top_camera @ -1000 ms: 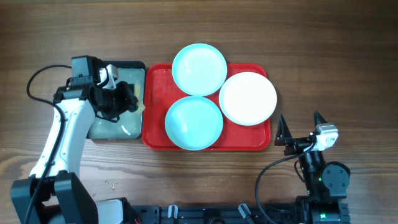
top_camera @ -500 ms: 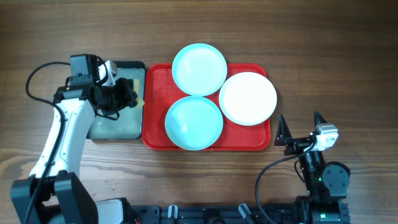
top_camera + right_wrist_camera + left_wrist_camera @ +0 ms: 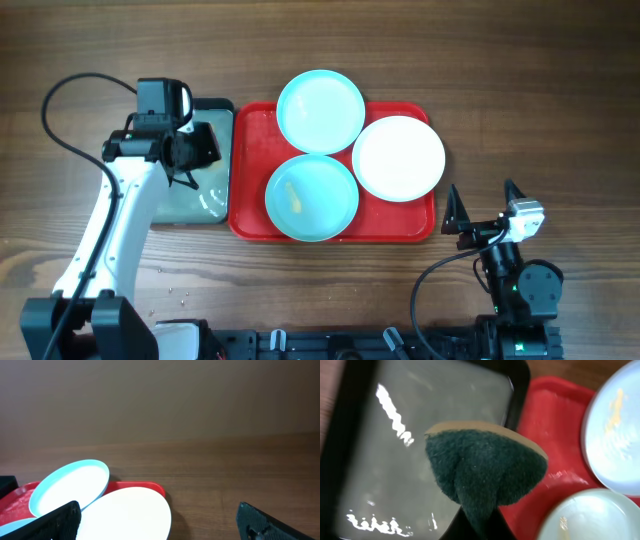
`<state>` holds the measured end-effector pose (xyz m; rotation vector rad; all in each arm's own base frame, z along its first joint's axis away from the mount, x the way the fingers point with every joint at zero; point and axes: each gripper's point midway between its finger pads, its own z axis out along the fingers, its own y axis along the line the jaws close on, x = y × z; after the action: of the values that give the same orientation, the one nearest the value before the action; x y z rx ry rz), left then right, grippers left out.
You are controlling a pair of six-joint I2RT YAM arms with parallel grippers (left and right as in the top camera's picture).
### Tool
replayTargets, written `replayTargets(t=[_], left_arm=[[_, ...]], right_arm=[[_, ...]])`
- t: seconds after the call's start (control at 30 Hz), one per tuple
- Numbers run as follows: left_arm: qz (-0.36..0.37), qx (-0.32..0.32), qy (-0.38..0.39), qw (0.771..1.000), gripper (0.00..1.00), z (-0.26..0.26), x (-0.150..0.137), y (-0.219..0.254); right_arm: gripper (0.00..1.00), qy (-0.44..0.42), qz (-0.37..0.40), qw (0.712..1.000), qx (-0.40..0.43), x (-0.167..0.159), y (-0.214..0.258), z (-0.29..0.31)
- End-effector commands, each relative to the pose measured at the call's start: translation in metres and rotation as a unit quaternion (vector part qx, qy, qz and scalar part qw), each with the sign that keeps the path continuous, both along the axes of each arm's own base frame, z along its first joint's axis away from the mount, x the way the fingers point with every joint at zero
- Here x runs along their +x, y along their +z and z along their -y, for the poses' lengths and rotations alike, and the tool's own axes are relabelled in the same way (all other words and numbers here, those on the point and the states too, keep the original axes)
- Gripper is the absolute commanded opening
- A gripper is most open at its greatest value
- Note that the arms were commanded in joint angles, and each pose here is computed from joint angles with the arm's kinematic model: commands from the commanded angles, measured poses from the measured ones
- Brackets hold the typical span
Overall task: Clean dirty plates on tray and stack at the side
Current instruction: 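Reach the right gripper to the lower teal plate and grip its rim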
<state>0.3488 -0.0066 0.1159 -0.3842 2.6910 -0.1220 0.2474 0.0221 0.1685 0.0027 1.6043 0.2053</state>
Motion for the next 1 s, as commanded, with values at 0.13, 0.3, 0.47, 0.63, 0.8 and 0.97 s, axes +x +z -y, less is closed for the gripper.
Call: replayTargets(t=[0.13, 0.3, 0.47, 0.63, 0.8, 0.97], left_arm=[[0.059, 0.059, -0.039, 0.996, 0.04, -0.010, 0.019, 0.028], [0.058, 0.050, -0.044, 0.996, 0.04, -0.007, 0.018, 0.027], [0.051, 0.043, -0.048, 0.997, 0.04, -0.004, 0.015, 0.025], [0.044, 0.042, -0.048, 0.997, 0.04, -0.004, 0.013, 0.024], [0.044, 0.029, -0.055, 0.997, 0.04, 0.002, 0.012, 0.023], [0.039, 0.029, -0.056, 0.997, 0.04, 0.002, 0.010, 0.022]], right_arm=[[1.00, 0.063, -0.015, 0.991, 0.119, -0.007, 0.014, -0.022], [1.00, 0.060, -0.065, 0.990, 0.107, -0.011, 0.106, -0.023], [1.00, 0.063, -0.322, 0.940, 0.095, 0.019, 0.122, -0.030], [0.54, 0.187, -0.489, 0.839, 0.147, 0.047, 0.070, -0.079], [0.50, 0.156, -0.606, 0.780, 0.005, 0.030, -0.009, -0.111], [0.49, 0.204, -0.637, 0.738, -0.084, 0.029, -0.072, -0.173]])
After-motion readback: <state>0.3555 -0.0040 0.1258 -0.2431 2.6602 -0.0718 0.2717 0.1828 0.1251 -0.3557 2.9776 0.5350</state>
